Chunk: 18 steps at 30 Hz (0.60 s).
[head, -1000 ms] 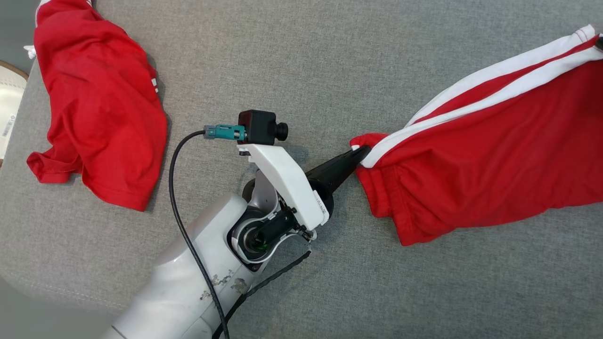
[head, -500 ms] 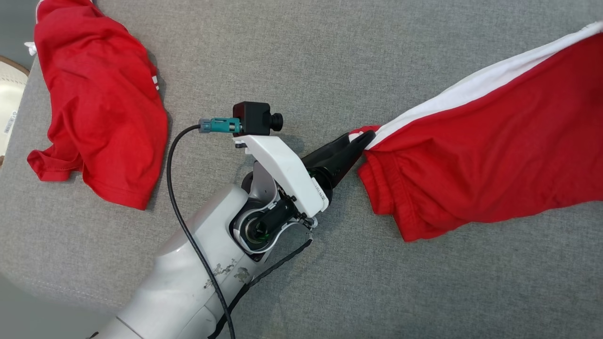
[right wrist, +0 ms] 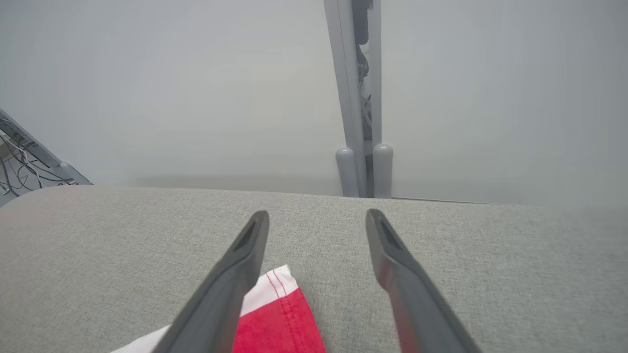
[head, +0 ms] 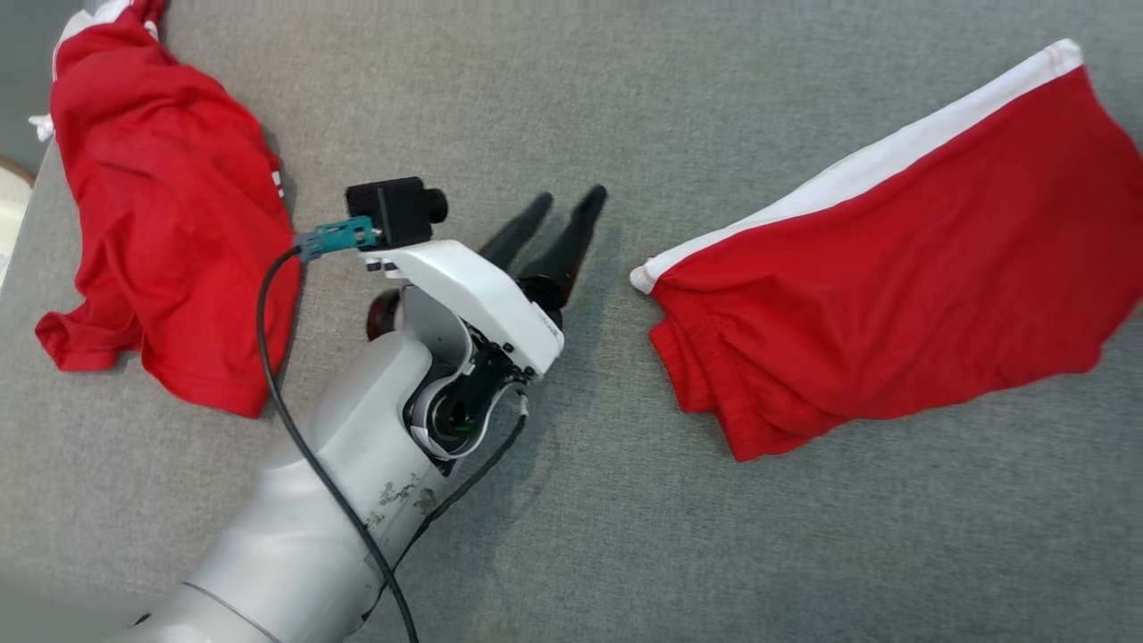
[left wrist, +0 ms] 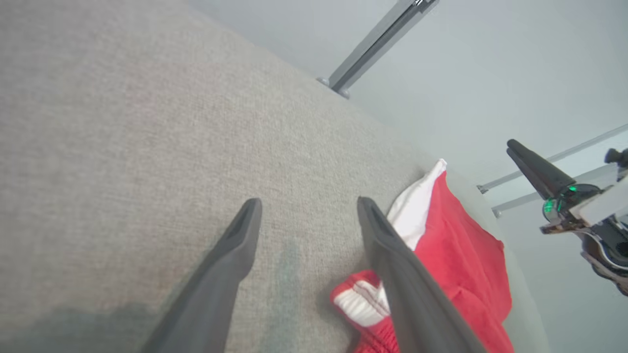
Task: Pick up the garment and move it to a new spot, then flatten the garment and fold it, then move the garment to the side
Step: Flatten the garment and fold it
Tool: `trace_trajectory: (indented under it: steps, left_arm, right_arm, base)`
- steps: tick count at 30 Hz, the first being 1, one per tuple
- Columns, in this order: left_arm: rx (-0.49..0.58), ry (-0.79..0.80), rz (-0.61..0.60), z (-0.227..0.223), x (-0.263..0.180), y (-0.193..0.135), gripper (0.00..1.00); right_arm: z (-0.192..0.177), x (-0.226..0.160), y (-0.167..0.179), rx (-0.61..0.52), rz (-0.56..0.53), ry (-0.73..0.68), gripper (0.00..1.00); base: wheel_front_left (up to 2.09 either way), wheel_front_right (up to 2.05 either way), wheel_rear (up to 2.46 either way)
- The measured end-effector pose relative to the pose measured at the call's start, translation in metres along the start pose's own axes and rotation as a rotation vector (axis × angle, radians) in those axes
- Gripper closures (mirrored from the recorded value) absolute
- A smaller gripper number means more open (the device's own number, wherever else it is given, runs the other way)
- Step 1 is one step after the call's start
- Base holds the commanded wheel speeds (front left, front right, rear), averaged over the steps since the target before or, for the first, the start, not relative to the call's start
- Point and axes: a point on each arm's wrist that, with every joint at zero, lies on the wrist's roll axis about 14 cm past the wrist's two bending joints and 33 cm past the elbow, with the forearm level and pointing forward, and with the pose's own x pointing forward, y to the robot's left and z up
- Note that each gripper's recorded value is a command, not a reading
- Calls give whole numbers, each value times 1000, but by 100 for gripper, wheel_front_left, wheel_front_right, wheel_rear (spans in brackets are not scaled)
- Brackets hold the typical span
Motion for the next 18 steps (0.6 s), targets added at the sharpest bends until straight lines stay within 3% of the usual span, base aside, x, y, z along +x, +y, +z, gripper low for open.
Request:
trace_trajectory:
  steps: [4,11,14,18]
  left_arm:
    - [136,-165,37,30,-6,2,0]
    - [333,-302,62,62,-16,-14,0]
    - [515,-416,96,86,-28,-26,0]
    - [527,-452,107,66,-43,-33,0]
  right_arm:
    - [16,-21,4,-46,6,-95,0]
    - [39,-60,5,-140,-7,-174,0]
    - [67,-83,6,-165,-19,-272,0]
    - [45,-115,10,-217,-38,-275,0]
  base:
    - [0,0,0]
    - [0,0,0]
    - [0,0,0]
    - [0,0,0]
